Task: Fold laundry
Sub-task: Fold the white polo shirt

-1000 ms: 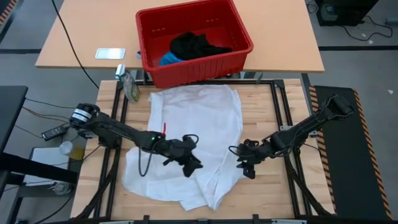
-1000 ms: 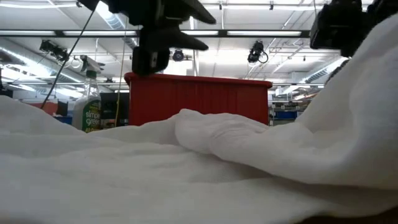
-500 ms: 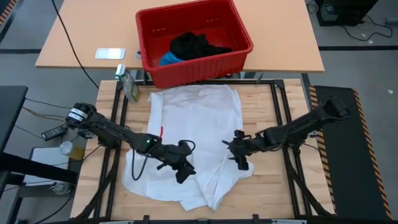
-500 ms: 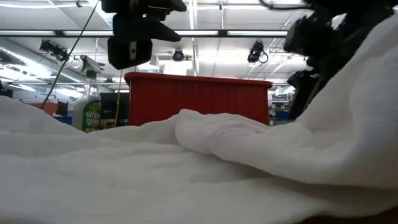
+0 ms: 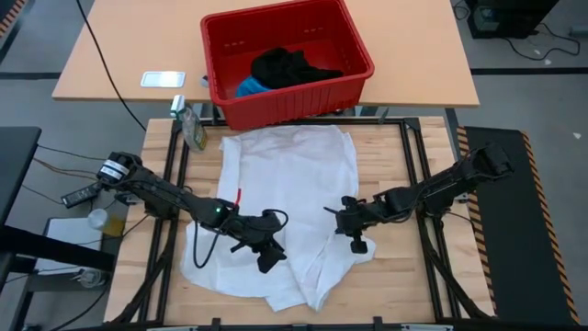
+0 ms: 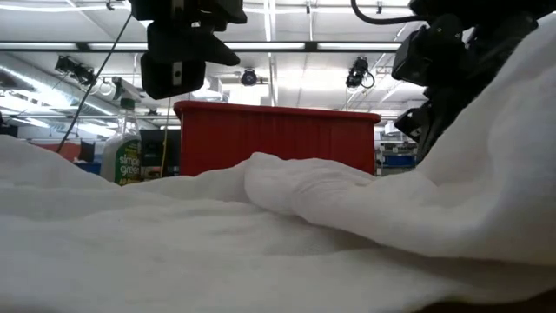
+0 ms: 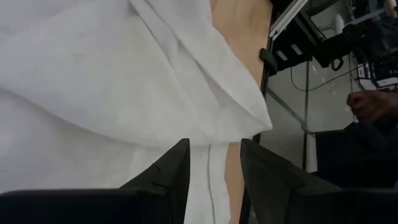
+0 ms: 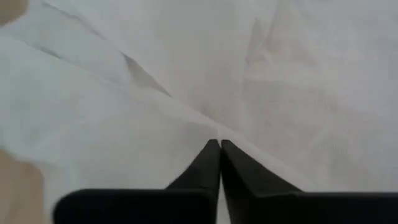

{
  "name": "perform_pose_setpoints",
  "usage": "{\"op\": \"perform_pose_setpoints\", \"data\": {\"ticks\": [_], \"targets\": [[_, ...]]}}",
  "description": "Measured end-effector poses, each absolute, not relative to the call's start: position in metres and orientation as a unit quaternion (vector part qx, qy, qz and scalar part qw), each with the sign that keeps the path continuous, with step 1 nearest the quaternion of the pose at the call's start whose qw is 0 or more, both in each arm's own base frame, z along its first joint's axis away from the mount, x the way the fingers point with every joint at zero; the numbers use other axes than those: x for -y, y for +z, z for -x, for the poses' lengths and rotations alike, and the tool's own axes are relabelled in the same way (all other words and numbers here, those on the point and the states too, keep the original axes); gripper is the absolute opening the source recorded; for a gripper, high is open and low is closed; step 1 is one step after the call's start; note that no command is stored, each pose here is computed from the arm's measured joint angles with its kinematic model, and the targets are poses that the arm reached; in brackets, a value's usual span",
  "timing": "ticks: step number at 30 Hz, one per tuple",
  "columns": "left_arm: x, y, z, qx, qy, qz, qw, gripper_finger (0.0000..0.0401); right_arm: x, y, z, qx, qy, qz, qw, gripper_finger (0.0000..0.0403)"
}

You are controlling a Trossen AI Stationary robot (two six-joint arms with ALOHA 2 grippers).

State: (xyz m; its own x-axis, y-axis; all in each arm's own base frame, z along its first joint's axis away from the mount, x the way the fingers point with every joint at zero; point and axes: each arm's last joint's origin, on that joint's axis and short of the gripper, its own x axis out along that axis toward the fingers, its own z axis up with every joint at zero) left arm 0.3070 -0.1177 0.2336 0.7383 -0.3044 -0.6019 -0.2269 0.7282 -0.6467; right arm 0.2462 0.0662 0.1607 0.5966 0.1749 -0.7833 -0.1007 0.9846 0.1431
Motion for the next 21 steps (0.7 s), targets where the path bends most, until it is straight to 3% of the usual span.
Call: {"op": "perform_pose_setpoints", "data": {"ticks": [9,15,21], "targets": [[0.117,0.233,-0.306,-0.365,-0.021,0.368,0.855,0.0143,-0.072,0.177,-0.24,-0.435,0.119,-0.092,0.888,0.0004],[0.116,0.244,-0.304,-0.345,-0.038,0.387,0.854,0.0143,-0.087,0.239,-0.216,-0.425,0.164,-0.084,0.886,0.0002],[0.117,0.265,-0.312,-0.253,-0.095,0.386,0.882,0.0143,-0.093,0.31,-0.179,-0.382,0.2,-0.124,0.894,0.0002]]}}
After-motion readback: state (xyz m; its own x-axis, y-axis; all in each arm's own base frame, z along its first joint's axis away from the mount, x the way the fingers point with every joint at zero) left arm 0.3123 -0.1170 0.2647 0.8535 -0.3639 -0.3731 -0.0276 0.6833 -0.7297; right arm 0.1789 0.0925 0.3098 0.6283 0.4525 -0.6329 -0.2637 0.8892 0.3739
